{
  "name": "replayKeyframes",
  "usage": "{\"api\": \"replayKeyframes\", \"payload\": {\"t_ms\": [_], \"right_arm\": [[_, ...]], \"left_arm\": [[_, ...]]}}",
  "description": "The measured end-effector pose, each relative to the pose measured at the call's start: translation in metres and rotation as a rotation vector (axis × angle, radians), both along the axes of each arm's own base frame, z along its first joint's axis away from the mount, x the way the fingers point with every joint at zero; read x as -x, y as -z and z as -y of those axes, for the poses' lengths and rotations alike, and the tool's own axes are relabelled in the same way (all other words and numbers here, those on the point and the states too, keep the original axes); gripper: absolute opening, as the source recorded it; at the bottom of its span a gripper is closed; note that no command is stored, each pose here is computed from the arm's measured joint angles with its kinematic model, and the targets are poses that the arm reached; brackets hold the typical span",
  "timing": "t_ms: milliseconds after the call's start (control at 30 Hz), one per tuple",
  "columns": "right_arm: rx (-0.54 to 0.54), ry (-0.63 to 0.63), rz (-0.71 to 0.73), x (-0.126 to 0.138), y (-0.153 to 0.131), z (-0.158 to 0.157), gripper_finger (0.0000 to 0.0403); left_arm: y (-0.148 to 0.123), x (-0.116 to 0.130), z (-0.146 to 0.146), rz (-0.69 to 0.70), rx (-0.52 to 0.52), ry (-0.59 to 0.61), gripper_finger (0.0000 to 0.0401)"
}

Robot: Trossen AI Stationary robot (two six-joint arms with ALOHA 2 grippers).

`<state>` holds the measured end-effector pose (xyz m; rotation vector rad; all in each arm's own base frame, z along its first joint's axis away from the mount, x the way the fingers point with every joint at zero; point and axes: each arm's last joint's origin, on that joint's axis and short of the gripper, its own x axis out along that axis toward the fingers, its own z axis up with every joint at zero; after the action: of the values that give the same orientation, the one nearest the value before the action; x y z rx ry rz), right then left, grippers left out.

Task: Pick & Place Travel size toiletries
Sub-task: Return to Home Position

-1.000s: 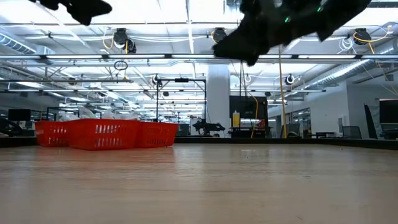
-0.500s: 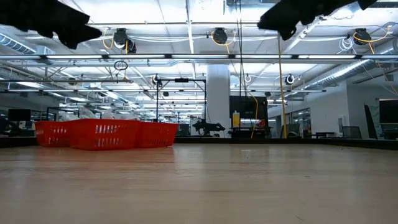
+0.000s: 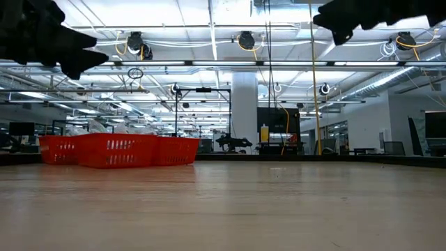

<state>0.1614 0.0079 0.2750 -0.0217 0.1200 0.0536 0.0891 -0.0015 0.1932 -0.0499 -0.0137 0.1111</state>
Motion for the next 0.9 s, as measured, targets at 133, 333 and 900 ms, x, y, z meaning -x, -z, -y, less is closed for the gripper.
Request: {"api": "replayKeyframes", "payload": {"t_ms": [133, 333, 900], "right_arm": [[-0.012, 0.0, 0.092, 0.011, 0.017, 0.0, 0.0116], [-0.019, 0.0, 0.172, 0.018, 0.045, 0.001, 0.0116], [-0.003, -0.049, 0.31, 0.061, 0.06, 0.002, 0.0116]], "left_arm": [[0.014, -0.005, -0.001, -0.009, 0.014, -0.012, 0.0271], [0.02, -0.008, -0.002, 0.044, 0.011, -0.012, 0.0271], [0.022, -0.008, -0.002, 0.033, 0.017, 0.018, 0.0271]]}}
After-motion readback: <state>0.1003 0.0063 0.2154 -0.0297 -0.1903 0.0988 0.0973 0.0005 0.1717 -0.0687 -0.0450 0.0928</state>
